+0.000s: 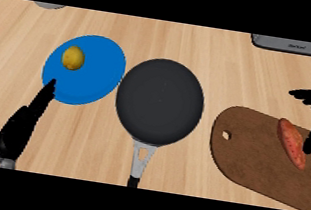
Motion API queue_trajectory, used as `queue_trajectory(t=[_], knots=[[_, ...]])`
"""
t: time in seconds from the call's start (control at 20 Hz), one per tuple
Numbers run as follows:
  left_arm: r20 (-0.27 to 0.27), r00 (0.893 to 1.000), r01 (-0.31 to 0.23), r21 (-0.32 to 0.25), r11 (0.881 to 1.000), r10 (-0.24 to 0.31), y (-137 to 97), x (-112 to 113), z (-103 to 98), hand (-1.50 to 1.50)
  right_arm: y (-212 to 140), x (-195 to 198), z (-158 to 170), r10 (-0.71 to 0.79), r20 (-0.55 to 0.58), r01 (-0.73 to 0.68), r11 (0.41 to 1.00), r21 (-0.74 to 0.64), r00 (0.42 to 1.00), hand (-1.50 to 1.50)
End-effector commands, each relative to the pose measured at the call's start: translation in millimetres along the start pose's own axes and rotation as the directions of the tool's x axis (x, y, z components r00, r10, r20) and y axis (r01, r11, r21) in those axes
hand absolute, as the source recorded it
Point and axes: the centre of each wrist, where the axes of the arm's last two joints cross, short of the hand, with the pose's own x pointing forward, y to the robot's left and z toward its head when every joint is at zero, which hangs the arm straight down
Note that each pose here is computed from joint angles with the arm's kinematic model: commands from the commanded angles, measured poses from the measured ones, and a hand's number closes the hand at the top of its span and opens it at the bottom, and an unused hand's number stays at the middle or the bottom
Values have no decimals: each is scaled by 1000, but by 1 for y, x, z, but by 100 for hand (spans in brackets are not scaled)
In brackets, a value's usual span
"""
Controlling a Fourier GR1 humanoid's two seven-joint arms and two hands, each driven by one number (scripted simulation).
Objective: Pick the sweet potato from the cutting board and place it in the pan
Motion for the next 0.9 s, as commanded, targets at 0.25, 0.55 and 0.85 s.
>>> queue_trajectory(t=[0.25,0.55,0.85], knots=[[-11,1000,-4,7,1000,4,6,-5,1,0,20,-13,-15,46,-88,-42,998,42,995,-150],[-14,1000,2,-5,1000,-2,5,4,18,0,41,-11,-22,64,-103,-56,996,75,993,-150],[-2,1000,9,-4,1000,-9,7,-1,7,0,42,-6,-35,62,-110,-53,996,77,992,-150]])
